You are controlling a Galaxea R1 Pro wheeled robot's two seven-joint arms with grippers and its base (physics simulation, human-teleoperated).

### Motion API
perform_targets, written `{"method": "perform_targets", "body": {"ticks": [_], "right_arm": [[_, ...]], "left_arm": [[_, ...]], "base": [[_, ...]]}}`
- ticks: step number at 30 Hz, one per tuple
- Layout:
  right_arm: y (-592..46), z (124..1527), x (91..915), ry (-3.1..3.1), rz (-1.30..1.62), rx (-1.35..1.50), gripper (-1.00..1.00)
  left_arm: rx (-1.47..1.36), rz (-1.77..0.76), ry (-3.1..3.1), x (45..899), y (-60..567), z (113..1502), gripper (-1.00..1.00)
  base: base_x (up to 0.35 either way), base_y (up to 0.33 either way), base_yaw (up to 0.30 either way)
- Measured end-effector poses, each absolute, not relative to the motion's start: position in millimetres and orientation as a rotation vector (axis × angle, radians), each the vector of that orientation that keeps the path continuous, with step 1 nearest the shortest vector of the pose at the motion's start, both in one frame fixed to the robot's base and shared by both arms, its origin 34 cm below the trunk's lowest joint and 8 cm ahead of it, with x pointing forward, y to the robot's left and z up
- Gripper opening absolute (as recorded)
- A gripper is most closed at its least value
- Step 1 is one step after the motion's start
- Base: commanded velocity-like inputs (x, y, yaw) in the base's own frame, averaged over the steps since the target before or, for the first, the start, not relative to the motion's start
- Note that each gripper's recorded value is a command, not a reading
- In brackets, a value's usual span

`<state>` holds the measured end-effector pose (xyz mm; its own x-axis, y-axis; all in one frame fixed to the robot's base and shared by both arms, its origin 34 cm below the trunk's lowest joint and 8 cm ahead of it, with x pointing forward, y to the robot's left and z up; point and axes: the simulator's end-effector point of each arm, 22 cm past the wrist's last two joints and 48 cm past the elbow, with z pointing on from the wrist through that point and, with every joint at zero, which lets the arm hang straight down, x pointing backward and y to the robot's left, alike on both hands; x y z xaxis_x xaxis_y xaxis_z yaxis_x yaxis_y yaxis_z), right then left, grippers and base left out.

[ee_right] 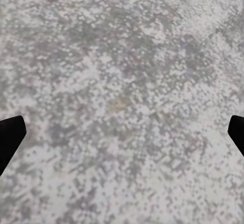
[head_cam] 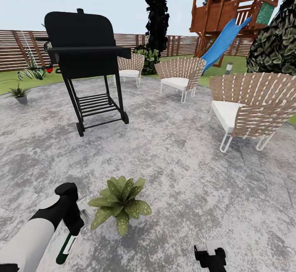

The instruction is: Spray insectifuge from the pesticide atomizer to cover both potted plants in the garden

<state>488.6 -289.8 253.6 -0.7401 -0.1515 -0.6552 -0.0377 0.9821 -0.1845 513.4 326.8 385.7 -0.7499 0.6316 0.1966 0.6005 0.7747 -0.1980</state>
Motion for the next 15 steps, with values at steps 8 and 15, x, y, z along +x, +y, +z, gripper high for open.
{"method": "perform_targets", "body": {"ticks": [8, 15], "right_arm": [[-289.7, 253.5, 488.6, 2.399, -0.206, -0.132, 1.00], [-289.7, 253.5, 488.5, 2.400, -0.205, -0.133, 1.00]], "left_arm": [[-1.000, 0.140, -2.676, 507.6, 328.3, 383.2, -1.00], [-0.991, 0.130, -2.688, 513.0, 332.7, 386.7, -1.00]], "base": [[-0.006, 0.025, -0.011], [-0.020, 0.248, -0.263]]}}
